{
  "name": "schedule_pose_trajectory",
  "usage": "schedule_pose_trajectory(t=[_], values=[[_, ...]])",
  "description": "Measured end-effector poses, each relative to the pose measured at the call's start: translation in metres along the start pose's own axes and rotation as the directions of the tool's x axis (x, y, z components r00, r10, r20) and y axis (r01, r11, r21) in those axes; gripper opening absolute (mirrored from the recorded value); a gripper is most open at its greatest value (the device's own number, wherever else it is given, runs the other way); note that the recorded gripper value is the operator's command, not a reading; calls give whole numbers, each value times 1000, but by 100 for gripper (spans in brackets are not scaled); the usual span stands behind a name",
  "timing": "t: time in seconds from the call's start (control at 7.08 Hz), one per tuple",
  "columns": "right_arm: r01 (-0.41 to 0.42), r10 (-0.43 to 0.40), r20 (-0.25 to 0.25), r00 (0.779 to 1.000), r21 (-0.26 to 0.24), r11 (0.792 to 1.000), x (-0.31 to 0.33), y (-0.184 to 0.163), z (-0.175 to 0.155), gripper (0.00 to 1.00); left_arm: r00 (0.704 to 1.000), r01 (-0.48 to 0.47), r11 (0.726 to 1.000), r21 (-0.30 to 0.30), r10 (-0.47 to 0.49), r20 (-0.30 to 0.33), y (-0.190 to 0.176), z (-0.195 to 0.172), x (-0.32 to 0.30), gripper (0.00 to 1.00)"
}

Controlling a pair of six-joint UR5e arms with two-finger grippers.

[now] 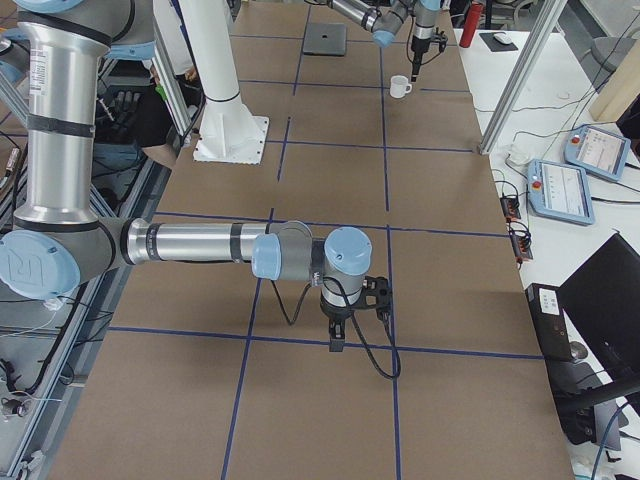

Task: Place cup on laptop
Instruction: 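Close the left gripper around the white paper cup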

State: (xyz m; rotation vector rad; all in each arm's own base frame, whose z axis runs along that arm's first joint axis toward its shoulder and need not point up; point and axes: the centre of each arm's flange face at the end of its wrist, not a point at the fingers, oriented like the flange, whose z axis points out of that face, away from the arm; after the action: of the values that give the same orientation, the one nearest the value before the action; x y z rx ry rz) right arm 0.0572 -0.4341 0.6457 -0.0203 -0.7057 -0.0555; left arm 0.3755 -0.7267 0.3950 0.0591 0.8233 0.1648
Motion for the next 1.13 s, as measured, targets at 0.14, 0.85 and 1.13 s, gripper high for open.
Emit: schedule_pose_trajectory(t=[0.14, 0.85, 1.13], values=[[0, 0, 0, 1000, 0, 1000, 0, 0, 0, 100, 1000, 5, 1000, -20, -5, 4, 4, 14, 3, 75], [0, 0, 0, 1000, 0, 1000, 0, 0, 0, 100, 1000, 24, 998, -52, -24, 5, 8, 28, 7, 0], [0, 0, 0, 1000, 0, 1000, 0, 0, 0, 100, 999, 35, 998, -47, -35, 6, 4, 22, 5, 0]])
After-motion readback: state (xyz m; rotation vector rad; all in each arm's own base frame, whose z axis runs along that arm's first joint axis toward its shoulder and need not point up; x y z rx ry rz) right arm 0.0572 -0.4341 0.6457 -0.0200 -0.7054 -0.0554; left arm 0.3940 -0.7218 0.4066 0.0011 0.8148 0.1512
